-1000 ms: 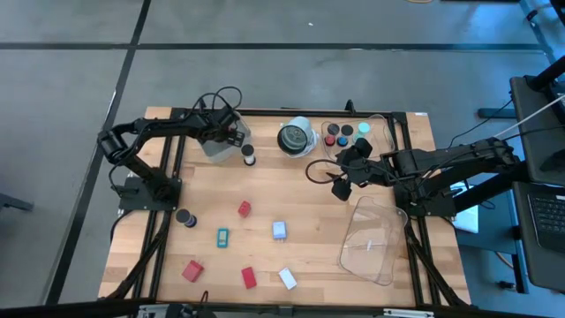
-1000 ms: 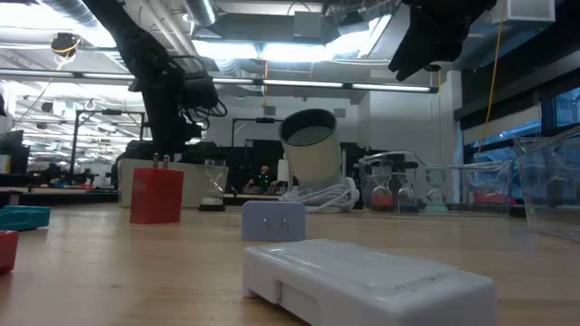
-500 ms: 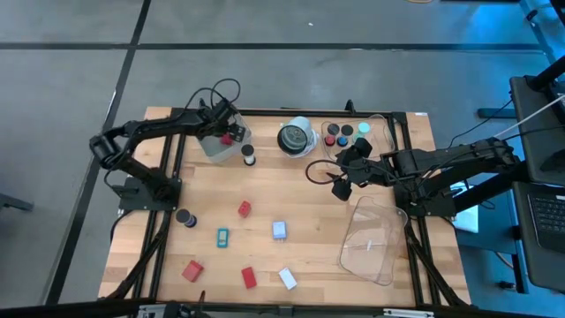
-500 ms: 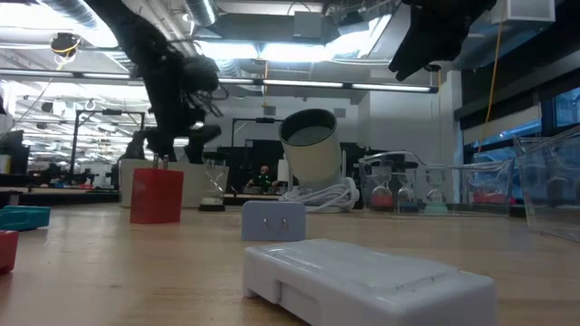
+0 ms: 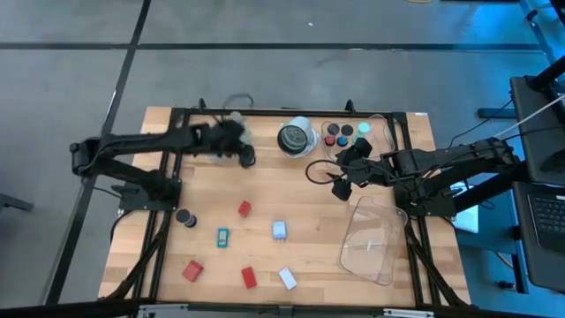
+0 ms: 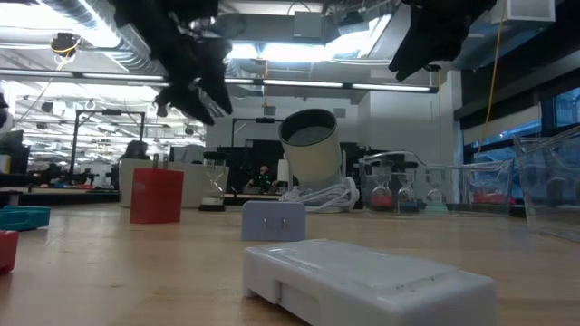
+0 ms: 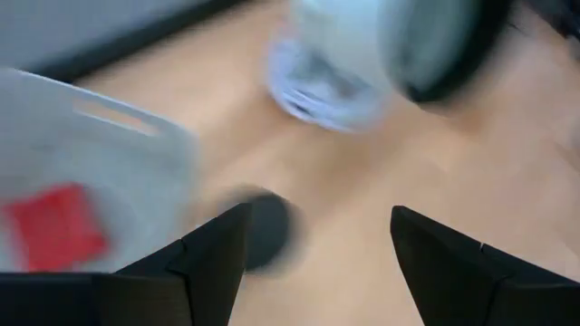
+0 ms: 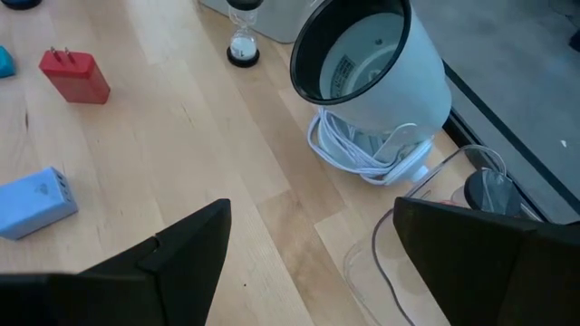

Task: Pick & Place Office items
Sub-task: Put the top red charger adapter into the gray bin

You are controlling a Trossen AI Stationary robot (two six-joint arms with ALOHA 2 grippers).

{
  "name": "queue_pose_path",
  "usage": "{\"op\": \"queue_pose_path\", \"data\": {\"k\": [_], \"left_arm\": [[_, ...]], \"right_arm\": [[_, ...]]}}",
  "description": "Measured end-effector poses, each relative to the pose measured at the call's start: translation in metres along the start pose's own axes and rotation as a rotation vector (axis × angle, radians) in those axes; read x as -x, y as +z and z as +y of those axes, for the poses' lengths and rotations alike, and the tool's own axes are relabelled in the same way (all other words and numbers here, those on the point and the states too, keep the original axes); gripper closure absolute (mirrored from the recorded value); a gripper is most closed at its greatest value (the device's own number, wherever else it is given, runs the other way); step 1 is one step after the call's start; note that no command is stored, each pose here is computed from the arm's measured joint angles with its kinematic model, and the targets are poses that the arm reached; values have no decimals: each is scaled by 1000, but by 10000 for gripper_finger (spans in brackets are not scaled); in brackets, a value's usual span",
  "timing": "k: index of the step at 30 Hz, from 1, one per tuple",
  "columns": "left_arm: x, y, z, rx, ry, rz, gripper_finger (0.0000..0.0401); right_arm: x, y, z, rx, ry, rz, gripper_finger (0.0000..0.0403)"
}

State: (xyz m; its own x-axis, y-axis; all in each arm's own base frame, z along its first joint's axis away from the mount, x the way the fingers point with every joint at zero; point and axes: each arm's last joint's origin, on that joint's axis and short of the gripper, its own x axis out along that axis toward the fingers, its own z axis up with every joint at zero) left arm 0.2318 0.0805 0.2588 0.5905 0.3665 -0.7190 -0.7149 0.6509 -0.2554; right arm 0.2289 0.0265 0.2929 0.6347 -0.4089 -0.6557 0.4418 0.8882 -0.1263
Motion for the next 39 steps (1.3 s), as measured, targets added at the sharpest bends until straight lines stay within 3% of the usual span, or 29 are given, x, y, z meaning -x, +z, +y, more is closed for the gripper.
{"op": "queue_pose_path", "data": {"k": [5, 10, 15, 21, 31, 39], "left_arm": [[8, -34, -44, -66, -78, 49, 139], [17, -66, -68, -19, -114, 152, 137], [25, -86, -72, 24, -58, 235, 124], [29, -97, -77, 30, -30, 222, 113], [2, -126, -91, -67, 62, 291, 113], [-14, -139, -95, -73, 91, 342, 113]], "right_arm": [[0, -1, 0, 6, -3, 6, 91], [0, -1, 0, 7, -3, 6, 91], [0, -1, 0, 8, -3, 6, 91], [0, 0, 0, -7, 0, 0, 92], [0, 0, 0, -29, 0, 0, 92], [0, 0, 0, -30, 0, -1, 92]]}}
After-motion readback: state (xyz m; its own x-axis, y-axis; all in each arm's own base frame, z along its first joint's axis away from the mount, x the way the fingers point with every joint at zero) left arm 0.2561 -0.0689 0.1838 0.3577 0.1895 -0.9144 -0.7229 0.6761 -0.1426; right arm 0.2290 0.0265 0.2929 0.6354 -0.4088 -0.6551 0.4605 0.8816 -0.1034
